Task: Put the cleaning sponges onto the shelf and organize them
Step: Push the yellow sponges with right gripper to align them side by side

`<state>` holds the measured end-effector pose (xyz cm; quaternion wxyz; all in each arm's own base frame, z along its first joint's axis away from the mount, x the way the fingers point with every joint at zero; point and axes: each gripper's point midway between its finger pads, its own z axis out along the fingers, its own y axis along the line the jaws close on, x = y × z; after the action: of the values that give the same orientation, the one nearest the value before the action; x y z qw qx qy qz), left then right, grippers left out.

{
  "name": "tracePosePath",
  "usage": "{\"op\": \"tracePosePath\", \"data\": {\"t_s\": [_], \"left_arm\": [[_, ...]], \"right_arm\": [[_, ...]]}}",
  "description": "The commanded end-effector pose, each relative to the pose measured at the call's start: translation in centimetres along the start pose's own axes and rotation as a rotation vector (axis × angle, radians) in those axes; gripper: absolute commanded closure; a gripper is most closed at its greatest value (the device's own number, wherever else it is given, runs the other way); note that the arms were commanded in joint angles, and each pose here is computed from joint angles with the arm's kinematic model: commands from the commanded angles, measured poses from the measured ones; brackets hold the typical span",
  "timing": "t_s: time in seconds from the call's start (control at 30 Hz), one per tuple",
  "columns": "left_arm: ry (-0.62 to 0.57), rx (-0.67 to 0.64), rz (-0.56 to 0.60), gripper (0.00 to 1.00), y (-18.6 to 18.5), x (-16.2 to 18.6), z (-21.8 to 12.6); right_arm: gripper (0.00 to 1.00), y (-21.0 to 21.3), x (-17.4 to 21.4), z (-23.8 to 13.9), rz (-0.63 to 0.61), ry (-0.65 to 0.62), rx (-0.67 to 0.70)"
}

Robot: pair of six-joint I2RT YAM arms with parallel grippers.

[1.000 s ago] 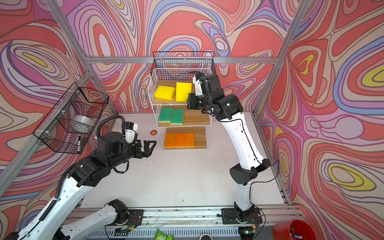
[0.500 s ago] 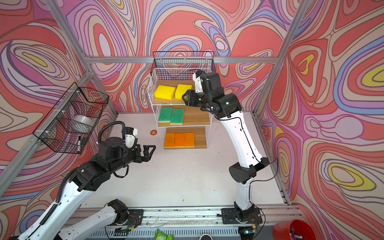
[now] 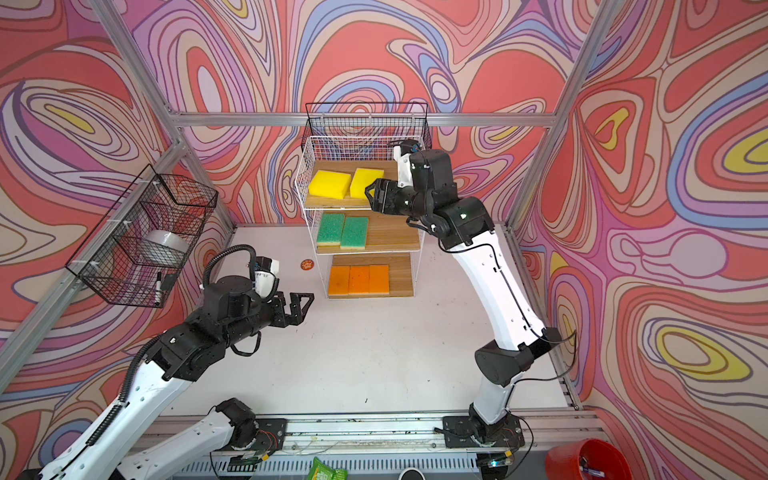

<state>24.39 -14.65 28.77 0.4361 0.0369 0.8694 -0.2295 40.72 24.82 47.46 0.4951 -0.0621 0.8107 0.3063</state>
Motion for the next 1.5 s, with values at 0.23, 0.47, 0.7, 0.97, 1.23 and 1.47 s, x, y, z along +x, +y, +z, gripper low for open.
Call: {"op": "tracePosePath", "data": {"t_s": [0.23,0.47,0.7,0.97,1.23,1.47], "left_arm": [[-0.007,0.019,-0.024,0.03,0.0,0.5,0.1],[-0.005,0.020,-0.025,0.03,0.2,0.8,-0.1],[-0.003,0.017,-0.029,0.03,0.5,1.3,-0.2],[-0.003,0.012,-0.022,0.03,0.6,1.5,-0.4],[-0.008,0.000,-0.014,0.03,0.9,1.5,-0.7],[-0.012,-0.007,-0.013,0.03,1.1,1.6,-1.0]], "right_arm": [[0.19,-0.2,-2.4,2.0,0.045,-0.100,0.014],[0.20,-1.3,-2.5,4.2,0.076,-0.099,0.060],[0.20,-1.6,-1.8,6.1,0.095,-0.082,0.051],[0.21,-0.5,-1.1,7.9,0.101,-0.053,-0.031],[0.23,0.6,-0.6,9.1,0.127,-0.033,-0.110],[0.23,1.2,-0.2,9.9,0.141,-0.019,-0.156]]}}
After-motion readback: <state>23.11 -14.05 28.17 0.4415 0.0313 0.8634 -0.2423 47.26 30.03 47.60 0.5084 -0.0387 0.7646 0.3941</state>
